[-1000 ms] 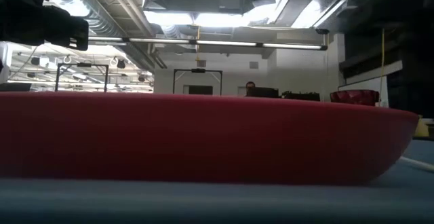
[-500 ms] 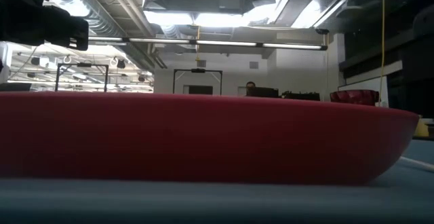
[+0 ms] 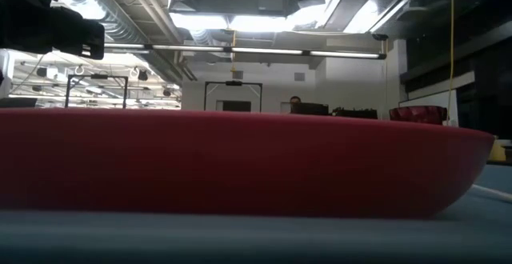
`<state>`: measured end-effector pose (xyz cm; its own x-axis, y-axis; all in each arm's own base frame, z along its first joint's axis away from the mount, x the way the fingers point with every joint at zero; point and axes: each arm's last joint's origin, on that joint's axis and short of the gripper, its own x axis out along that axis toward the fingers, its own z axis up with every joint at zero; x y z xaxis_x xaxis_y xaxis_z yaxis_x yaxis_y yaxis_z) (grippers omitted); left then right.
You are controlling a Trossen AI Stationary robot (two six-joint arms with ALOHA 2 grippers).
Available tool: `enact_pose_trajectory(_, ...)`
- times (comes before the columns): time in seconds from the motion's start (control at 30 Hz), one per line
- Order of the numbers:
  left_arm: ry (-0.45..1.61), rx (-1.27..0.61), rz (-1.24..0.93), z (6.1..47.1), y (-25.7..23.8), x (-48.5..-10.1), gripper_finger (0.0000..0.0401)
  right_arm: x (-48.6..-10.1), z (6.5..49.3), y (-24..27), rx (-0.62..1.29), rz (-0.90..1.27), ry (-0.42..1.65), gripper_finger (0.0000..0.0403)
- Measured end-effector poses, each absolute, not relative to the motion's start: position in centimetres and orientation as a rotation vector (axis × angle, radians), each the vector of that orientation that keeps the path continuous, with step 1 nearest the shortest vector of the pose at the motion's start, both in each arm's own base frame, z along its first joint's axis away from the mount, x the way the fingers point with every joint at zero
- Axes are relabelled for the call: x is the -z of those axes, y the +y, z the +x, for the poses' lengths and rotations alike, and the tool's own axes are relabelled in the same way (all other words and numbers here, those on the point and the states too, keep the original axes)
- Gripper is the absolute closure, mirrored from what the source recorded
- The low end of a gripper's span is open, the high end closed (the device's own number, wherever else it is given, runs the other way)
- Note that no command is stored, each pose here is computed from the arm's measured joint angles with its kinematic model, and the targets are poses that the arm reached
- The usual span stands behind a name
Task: Pick and place plate/cup/fork/spoon on tray
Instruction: Put the orange fork on the blue serving tray to the right of the red plate
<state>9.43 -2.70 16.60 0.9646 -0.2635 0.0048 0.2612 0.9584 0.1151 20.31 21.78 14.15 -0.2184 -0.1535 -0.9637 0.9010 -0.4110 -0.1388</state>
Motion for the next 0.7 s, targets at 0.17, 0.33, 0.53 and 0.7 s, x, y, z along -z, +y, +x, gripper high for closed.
enact_pose_trajectory(0.17,-0.020,0.266,0.114,9.43,-2.70,-16.60,0.0318,-13.17,20.21,21.50,1.714,1.275,0.969,0.0323)
enact_pose_trajectory(0.33,-0.021,0.264,0.114,9.44,-2.69,-16.60,0.0318,-13.21,20.29,21.36,1.680,1.249,0.987,0.0323)
enact_pose_trajectory(0.53,-0.022,0.263,0.114,9.44,-2.69,-16.62,0.0318,-13.18,20.36,21.37,1.606,1.195,1.042,0.0323)
enact_pose_trajectory(0.7,-0.023,0.263,0.114,9.43,-2.69,-16.62,0.0318,-13.17,20.47,21.29,1.597,1.187,1.060,0.0327)
